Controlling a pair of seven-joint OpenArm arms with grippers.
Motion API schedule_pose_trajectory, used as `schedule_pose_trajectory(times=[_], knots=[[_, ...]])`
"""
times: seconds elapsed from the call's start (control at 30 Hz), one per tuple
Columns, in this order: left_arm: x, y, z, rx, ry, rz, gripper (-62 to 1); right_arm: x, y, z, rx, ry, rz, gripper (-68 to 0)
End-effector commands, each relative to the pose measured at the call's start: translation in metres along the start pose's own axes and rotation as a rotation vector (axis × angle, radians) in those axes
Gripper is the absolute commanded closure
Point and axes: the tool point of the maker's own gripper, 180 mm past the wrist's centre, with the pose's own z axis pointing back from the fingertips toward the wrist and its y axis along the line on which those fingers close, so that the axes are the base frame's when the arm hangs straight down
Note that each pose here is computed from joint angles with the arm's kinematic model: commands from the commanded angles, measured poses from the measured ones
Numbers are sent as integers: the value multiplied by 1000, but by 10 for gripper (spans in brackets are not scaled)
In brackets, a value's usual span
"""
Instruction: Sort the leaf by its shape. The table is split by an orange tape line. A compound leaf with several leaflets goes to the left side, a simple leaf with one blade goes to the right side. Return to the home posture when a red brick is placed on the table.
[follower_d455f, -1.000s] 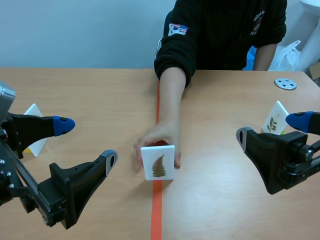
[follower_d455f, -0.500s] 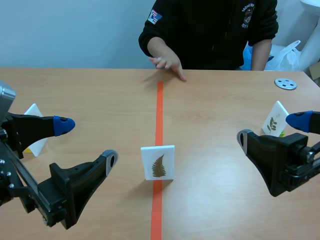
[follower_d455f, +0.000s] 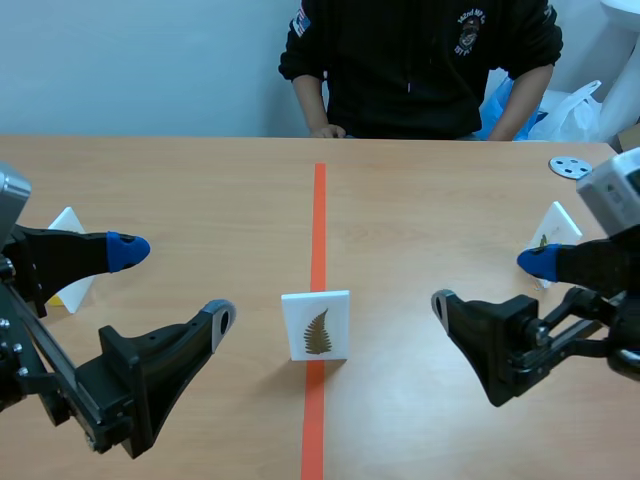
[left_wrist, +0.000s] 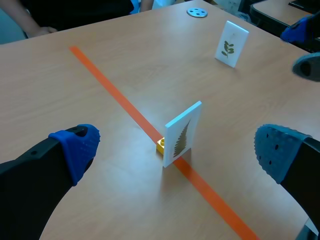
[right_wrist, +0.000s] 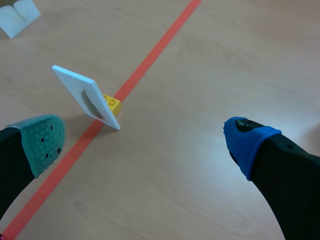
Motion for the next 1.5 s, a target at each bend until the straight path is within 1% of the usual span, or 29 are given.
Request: schedule_pose_trajectory(times=[0.0, 0.07, 0.17, 0.3, 0.43, 0.5, 0.67, 0.8, 0.87, 0.93, 1.07, 1.2, 1.33, 1.47], knots=[[5, 1, 0, 1, -20, -2, -623, 10, 0, -7, 16, -34, 17, -679], [5, 1, 0, 1, -20, -2, -623, 8, 3, -17, 34, -37, 28, -679], [5, 1, 0, 1, -20, -2, -623, 6, 9, -32, 70, -41, 62, -679], [5, 1, 0, 1, -20, -2, -623, -3, 20, -52, 120, -18, 127, -679], [6, 1, 0, 2, -25, -1, -623, -8, 31, -73, 168, -26, 190, -679], [6, 1, 0, 3, -26, 0, -623, -14, 36, -84, 191, -12, 217, -679], [6, 1, 0, 3, -26, 0, -623, -32, 54, -108, 257, 11, 242, -679], [6, 1, 0, 3, -26, 0, -623, -43, 71, -122, 306, 23, 272, -679], [6, 1, 0, 3, -26, 0, -623, -48, 79, -127, 326, 33, 302, -679], [6, 1, 0, 3, -27, 0, -623, -52, 85, -131, 336, 33, 333, -679], [6, 1, 0, 3, -26, 0, -623, -56, 94, -135, 338, 36, 361, -674], [6, 1, 0, 3, -26, 0, -623, -60, 97, -136, 335, 44, 371, -522], [6, 1, 0, 3, -26, 0, -623, -61, 95, -137, 325, 46, 378, -425], [6, 1, 0, 3, -26, 0, -623, -61, 94, -137, 318, 45, 380, -305]])
